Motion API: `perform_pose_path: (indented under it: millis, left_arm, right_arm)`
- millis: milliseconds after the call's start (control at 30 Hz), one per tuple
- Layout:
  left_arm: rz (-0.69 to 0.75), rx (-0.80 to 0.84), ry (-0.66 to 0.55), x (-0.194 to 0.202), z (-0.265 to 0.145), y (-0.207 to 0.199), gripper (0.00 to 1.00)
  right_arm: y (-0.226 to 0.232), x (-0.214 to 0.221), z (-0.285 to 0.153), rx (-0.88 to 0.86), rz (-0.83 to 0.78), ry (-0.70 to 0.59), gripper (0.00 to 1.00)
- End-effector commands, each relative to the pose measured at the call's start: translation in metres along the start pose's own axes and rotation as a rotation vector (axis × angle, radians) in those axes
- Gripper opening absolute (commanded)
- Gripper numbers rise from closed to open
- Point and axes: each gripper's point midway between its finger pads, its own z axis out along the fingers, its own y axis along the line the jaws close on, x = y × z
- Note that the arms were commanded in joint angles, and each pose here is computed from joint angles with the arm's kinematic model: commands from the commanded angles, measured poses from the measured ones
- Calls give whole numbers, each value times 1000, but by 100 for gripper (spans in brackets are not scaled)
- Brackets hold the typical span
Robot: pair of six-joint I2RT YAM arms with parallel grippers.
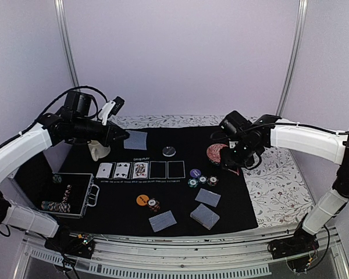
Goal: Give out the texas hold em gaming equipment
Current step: Pick up the all-in button from the poker table mat, then place the all-in button in the dealer area.
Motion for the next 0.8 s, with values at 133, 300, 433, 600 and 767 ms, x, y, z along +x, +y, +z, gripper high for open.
perform_pose_path:
  millis: [133,300,433,600,767]
  left_arm:
    - [-131,-180,-143,-8,-30,52,0]
    - [-177,-241,-214,-7,-45,68,0]
    - [-191,-278,-218,-1,-43,77,0]
    - [-197,-297,-230,5,-38,84,0]
    - [-207,-327,-208,14,-31,94,0]
  right_arm:
    - [106,-76,-72,-236,-186,-291,51]
    - [184,-87,-59,-333,-354,-315,50]
    - [225,-86,-33,-354,-446,-290,50]
    - [256,-83,-21,-398,-505,-280,50]
    - [262,-70,-14,-407,-524,-256,50]
